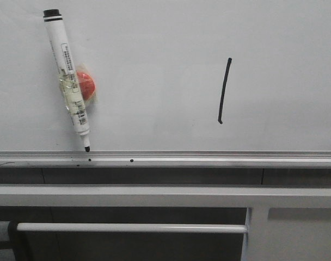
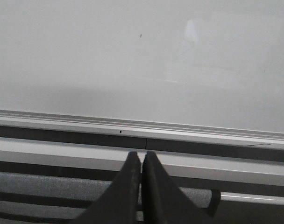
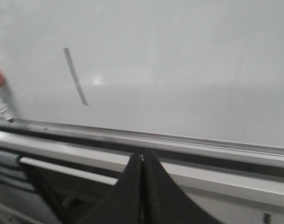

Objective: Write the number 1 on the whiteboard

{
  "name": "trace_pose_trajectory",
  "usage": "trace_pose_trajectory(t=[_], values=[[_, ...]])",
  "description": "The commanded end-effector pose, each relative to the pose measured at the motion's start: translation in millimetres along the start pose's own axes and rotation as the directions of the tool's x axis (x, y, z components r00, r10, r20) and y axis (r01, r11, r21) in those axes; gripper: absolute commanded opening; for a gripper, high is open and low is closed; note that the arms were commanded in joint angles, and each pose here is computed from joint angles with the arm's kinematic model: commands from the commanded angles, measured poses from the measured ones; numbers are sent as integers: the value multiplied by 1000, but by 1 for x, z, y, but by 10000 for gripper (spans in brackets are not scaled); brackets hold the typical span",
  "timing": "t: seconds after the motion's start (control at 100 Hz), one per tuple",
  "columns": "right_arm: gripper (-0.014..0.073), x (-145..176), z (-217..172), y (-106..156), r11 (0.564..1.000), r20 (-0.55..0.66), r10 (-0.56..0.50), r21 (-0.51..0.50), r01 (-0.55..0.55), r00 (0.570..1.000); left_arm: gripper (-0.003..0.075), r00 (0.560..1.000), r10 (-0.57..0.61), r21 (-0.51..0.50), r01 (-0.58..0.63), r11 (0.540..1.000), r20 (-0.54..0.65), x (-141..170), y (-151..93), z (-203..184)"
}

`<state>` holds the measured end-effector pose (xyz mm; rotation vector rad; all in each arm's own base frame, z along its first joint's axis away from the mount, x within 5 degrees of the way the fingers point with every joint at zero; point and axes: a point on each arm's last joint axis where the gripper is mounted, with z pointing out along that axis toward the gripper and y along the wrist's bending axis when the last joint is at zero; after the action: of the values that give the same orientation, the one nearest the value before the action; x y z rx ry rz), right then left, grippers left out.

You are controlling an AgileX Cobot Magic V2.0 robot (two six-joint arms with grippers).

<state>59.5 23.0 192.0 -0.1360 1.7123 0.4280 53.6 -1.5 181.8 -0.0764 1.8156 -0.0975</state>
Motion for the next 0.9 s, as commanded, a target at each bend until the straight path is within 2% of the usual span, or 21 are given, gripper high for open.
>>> trace_pose_trajectory(t=[0.0, 0.13, 0.25, 0.39, 0.53, 0.7, 0.89], values=[[-64, 0, 0, -8, 995, 71, -6, 103, -2, 997, -20, 997, -12, 8, 12, 1000, 74, -4, 0, -1], [-64, -2, -7, -15, 970, 127, -60, 242, 28, 990, -20, 997, -12, 8, 12, 1000, 74, -4, 0, -1], [-64, 3, -11, -21, 937, 82, -71, 348, 38, 994, -20, 997, -12, 8, 12, 1000, 74, -4, 0, -1], [-64, 8, -12, -26, 908, 30, -69, 416, 50, 997, -20, 997, -12, 8, 12, 1000, 74, -4, 0, -1], [-64, 10, -13, -28, 890, 5, -57, 453, 49, 998, -20, 997, -12, 8, 12, 1000, 74, -4, 0, -1], [-64, 10, -15, -30, 868, -20, -103, 486, 100, 994, -20, 997, -12, 8, 12, 1000, 74, -4, 0, -1], [-64, 16, -14, -29, 870, -105, -134, 463, 167, 985, -20, 997, -12, 8, 12, 1000, 74, -4, 0, -1]])
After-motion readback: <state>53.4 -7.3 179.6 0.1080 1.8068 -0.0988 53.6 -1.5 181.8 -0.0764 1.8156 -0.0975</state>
